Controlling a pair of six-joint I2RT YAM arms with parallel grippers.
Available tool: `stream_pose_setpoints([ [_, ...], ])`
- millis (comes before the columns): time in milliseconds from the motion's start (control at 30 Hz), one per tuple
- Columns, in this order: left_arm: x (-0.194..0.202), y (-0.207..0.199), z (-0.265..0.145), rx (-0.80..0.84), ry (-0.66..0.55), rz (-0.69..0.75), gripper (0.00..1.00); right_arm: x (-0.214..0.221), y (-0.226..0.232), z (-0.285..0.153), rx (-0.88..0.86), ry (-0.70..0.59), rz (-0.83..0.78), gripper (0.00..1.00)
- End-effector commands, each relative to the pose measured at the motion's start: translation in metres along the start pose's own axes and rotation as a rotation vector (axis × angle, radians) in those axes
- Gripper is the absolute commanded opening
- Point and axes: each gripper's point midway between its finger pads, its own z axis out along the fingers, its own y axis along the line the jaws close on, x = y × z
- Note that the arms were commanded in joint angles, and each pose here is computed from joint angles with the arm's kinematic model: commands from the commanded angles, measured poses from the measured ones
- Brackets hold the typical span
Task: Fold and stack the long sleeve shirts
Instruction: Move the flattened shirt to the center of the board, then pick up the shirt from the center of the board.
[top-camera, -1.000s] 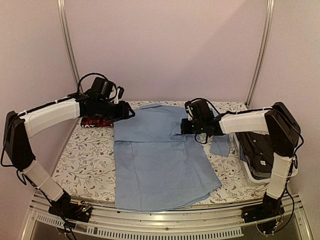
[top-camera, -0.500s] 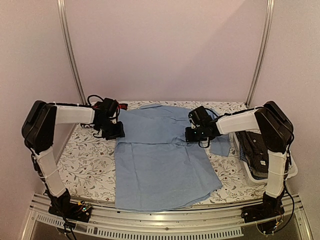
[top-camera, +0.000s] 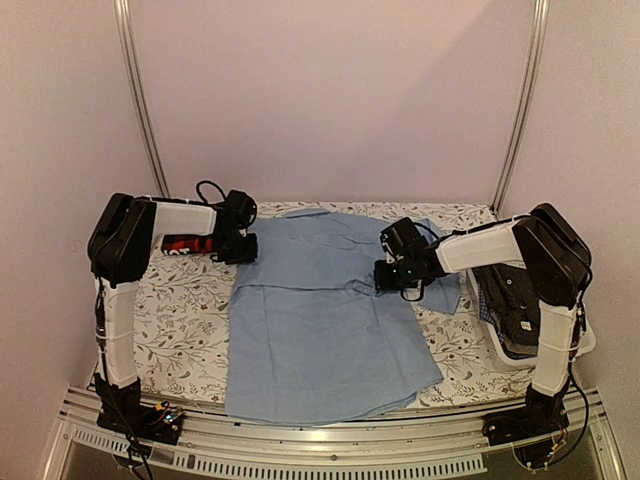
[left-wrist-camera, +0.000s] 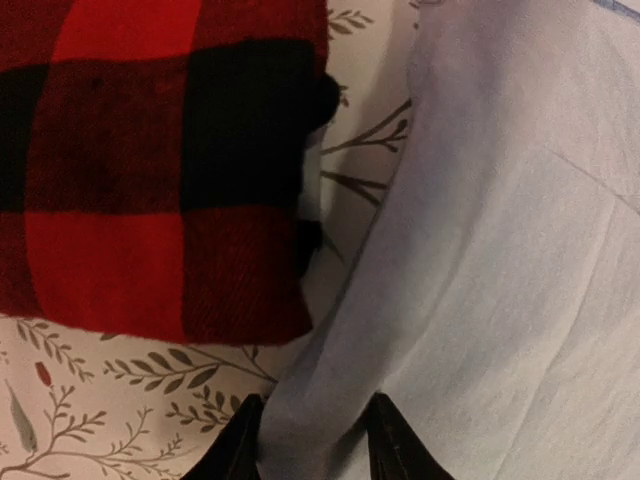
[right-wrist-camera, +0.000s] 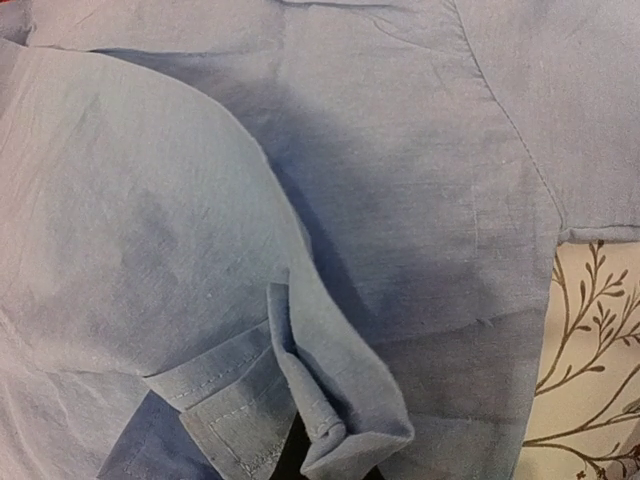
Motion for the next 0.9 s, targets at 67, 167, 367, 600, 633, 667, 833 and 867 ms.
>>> stream_pose_setpoints([
  [67,-0.033,-0.035,0.022,0.118,-0.018,0.049,0.32,0.034,-0.020,-0.021,0.050,0.083,0.046,0.00],
  [167,-0.054,-0.055,0.027,0.168,-0.044,0.065,0.31,0.032,-0.019,-0.033,0.037,0.068,0.081,0.00],
  [367,-0.086,-0.074,0.020,0.213,-0.085,0.105,0.30,-0.002,-0.011,-0.033,0.023,0.013,0.069,0.00],
  [600,-0.120,-0.075,-0.033,0.249,-0.157,0.127,0.37,-0.068,-0.017,-0.010,-0.007,-0.030,0.066,0.00],
  [633,-0.119,-0.075,-0.041,0.255,-0.158,0.130,0.39,-0.073,-0.019,-0.005,-0.010,-0.026,0.059,0.00],
  [667,-0.118,-0.074,-0.049,0.258,-0.160,0.130,0.41,-0.074,-0.020,0.003,-0.013,-0.017,0.058,0.00],
  [833,-0.088,-0.057,-0.088,0.285,-0.150,0.091,0.43,-0.079,-0.025,0.033,-0.046,0.026,0.068,0.00],
  [867,-0.077,-0.052,-0.094,0.293,-0.142,0.073,0.43,-0.084,-0.026,0.036,-0.052,0.024,0.071,0.00],
])
